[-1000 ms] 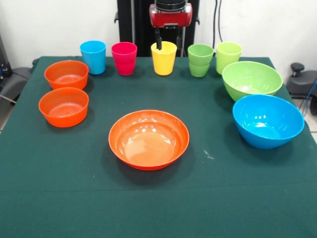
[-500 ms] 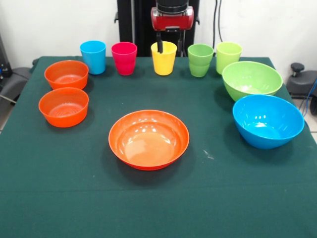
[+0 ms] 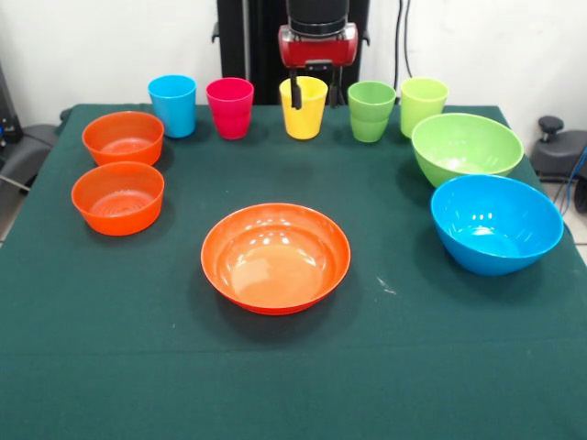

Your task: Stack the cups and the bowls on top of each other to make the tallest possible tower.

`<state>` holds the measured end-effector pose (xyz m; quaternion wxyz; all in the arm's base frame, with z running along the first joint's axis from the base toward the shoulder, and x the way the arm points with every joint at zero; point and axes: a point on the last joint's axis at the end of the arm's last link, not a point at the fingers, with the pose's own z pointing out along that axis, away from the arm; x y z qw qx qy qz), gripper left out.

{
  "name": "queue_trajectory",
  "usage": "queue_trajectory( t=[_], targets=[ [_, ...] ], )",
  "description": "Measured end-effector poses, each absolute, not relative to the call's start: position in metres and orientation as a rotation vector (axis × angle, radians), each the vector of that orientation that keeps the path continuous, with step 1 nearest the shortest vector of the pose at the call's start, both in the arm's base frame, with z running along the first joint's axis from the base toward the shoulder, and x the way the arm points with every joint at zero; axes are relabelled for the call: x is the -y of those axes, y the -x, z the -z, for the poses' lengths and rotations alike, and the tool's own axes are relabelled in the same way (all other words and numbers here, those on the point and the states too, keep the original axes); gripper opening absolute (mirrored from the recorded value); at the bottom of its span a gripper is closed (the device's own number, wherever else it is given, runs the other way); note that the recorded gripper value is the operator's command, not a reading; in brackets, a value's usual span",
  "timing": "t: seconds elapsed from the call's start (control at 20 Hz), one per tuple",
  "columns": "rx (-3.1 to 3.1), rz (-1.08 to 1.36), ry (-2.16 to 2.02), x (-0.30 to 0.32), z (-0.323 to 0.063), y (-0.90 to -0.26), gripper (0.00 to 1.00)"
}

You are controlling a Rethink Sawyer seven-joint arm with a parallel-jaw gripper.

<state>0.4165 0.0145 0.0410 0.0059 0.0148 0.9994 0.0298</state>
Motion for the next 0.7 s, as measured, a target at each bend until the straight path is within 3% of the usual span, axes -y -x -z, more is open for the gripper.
queue_trajectory(
  t=[0.7],
  targets=[
    [-3.091,-0.068,-0.083,0.0,-0.051,-0.424,1.0]
  ],
)
